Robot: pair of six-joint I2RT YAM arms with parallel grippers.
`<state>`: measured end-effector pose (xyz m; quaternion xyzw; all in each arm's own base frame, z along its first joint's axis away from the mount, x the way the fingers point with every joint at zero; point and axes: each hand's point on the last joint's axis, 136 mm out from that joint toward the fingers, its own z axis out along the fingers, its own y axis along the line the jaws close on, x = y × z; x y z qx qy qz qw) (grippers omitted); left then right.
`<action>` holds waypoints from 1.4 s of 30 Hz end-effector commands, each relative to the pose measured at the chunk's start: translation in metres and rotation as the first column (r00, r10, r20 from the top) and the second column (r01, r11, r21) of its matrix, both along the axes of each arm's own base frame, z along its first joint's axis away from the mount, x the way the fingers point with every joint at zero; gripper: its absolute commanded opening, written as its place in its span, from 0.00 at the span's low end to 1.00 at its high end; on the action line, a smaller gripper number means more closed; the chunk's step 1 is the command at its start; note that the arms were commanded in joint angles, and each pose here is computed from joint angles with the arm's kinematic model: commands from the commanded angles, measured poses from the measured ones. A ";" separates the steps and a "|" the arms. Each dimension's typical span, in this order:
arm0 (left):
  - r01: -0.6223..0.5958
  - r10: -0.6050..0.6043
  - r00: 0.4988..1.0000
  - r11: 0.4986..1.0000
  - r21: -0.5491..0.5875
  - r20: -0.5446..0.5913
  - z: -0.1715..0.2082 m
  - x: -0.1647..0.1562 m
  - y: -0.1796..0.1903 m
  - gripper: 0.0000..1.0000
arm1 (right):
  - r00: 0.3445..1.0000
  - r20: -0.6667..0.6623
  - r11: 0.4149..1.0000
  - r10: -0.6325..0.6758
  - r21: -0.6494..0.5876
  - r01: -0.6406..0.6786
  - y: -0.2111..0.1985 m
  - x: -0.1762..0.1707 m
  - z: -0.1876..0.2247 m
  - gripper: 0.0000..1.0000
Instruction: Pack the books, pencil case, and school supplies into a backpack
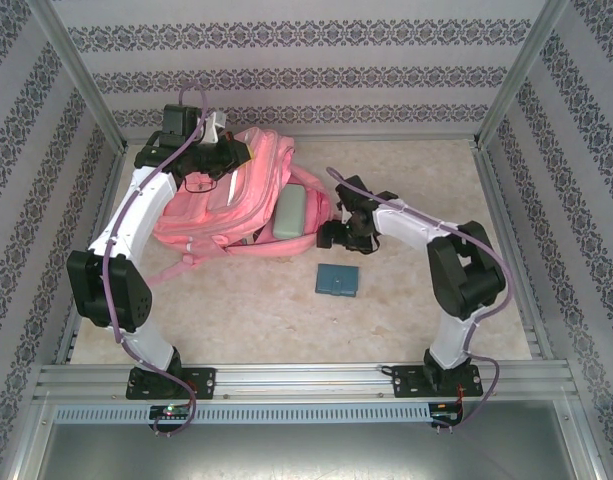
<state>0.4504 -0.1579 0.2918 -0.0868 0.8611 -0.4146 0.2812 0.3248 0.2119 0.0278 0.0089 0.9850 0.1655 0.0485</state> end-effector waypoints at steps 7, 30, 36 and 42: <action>0.057 -0.050 0.988 0.998 -0.041 0.148 0.045 -0.002 -0.008 0.00 | 0.994 -0.100 0.998 0.046 0.041 -0.042 0.014 -0.080 -0.012 0.86; 0.050 -0.044 0.990 0.998 -0.047 0.134 0.043 -0.006 -0.007 0.00 | 0.952 -0.049 0.871 0.301 -0.392 -0.295 0.013 -0.126 -0.028 0.81; 0.049 -0.044 0.990 0.998 -0.036 0.137 0.044 -0.005 -0.006 0.00 | 0.948 -0.008 0.860 0.318 -0.418 -0.292 0.009 -0.122 -0.017 0.51; 0.053 -0.046 0.990 0.997 -0.050 0.132 0.042 0.000 -0.009 0.00 | 0.952 0.087 0.902 0.292 -0.355 -0.245 0.011 -0.110 0.014 0.40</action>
